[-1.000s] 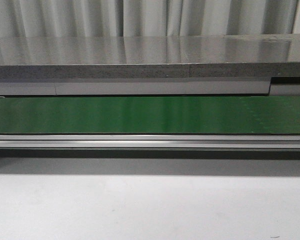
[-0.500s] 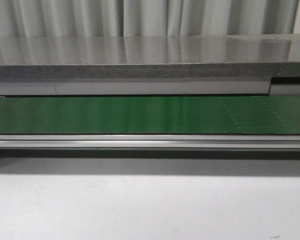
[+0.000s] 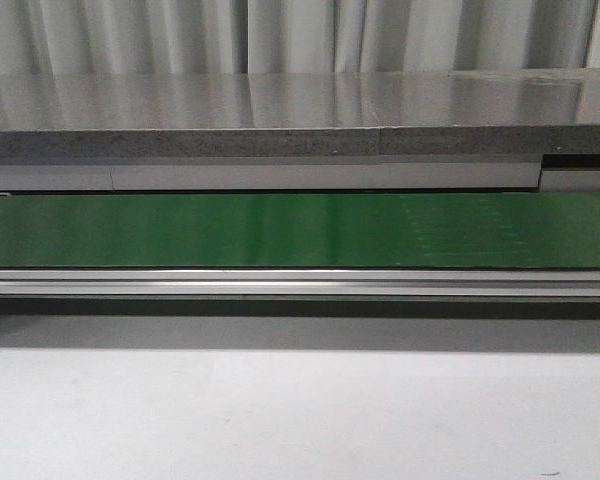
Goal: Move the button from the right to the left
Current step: 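Lift the push-button with the left gripper and lower it into the blue tray, then open the left gripper and raise it away from the blue tray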
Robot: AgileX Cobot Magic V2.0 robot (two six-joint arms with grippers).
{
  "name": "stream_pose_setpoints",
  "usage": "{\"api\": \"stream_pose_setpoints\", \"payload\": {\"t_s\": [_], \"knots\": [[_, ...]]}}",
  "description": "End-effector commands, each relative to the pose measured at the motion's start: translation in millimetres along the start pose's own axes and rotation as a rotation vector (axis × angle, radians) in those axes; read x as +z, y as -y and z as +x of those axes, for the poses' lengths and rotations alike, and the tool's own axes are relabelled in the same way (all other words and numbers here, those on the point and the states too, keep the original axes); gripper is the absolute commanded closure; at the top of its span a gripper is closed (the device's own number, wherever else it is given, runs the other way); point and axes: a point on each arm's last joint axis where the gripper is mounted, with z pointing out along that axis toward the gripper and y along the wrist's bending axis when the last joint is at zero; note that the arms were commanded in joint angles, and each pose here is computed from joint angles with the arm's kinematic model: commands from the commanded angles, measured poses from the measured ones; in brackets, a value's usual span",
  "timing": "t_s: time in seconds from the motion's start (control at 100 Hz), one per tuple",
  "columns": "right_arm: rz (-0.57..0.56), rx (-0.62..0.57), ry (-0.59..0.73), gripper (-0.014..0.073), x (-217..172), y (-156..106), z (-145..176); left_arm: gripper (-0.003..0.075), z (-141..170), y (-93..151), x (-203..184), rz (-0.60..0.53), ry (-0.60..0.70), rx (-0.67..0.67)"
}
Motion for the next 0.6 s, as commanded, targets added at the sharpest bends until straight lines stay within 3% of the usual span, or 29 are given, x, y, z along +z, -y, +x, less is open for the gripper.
{"api": "stream_pose_setpoints", "payload": {"t_s": [0.0,0.21,0.37,0.59], "knots": [[0.04,0.009,0.08,0.0663,-3,5,-14,0.0185,-20,-11,-30,-0.047,0.12,0.001],[0.04,0.009,0.08,0.0663,-3,5,-14,0.0188,-30,-18,-62,-0.092,0.2,0.014],[0.04,0.009,0.08,0.0663,-3,5,-14,0.0188,-34,-18,-91,-0.074,0.274,-0.053],[0.04,0.009,0.08,0.0663,-3,5,-14,0.0193,-37,3,-130,-0.029,0.359,-0.048]]}}
